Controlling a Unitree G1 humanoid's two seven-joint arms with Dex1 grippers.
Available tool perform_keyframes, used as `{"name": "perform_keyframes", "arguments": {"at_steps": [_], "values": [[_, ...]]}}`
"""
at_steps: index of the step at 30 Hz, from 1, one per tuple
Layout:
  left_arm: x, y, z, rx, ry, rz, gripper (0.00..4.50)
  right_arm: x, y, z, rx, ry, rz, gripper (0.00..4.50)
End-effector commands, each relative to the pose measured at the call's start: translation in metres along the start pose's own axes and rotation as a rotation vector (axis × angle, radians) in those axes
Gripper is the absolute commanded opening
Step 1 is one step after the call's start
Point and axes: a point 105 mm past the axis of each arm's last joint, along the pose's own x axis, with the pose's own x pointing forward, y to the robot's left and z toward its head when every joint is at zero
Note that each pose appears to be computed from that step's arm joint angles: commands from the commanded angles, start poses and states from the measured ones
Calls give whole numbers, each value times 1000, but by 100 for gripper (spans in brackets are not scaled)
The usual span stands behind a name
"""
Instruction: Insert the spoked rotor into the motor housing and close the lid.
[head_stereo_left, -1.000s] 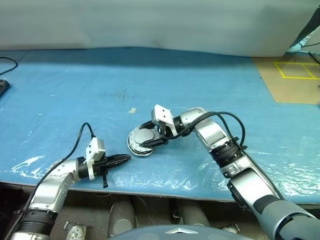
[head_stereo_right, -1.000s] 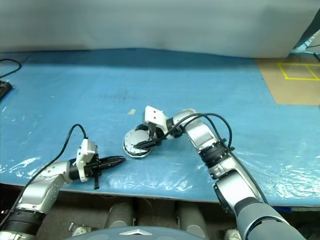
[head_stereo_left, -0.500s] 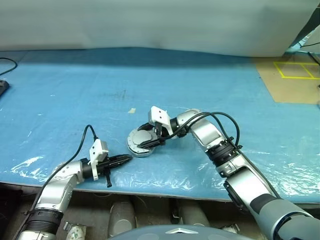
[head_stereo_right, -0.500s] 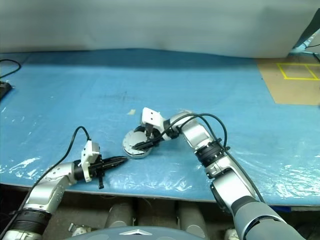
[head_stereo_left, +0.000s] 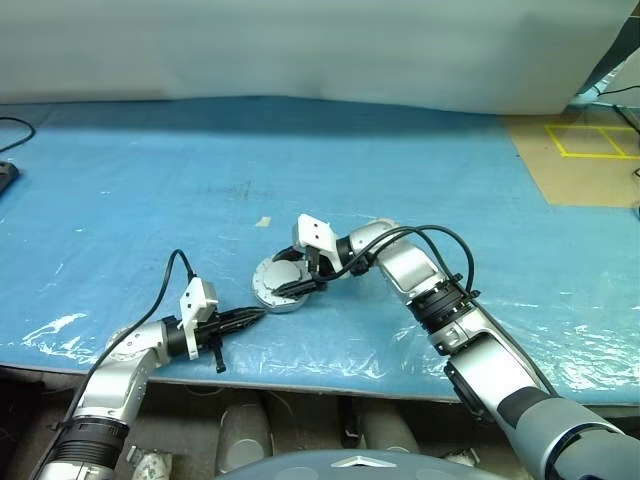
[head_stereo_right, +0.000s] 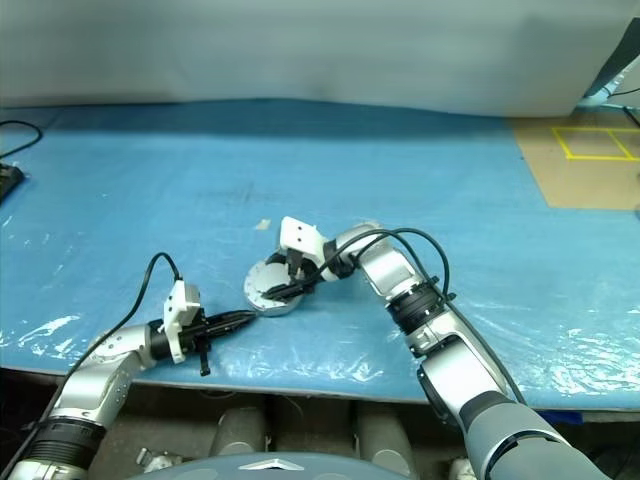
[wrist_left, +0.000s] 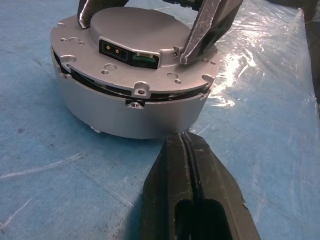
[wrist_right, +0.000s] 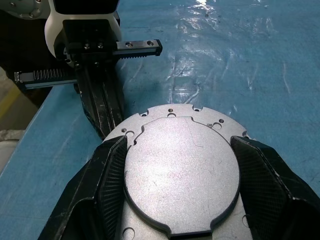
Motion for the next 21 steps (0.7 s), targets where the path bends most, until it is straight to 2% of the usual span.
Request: {"name": "perform_keyframes", "arguments": {"at_steps": [1, 21], "values": [[-1, 3, 3, 13, -17, 19, 0, 5, 0, 4, -21, 13, 7, 295], [5, 6, 1, 6, -33, 35, 0, 8, 2, 1, -8, 34, 17, 295]]}}
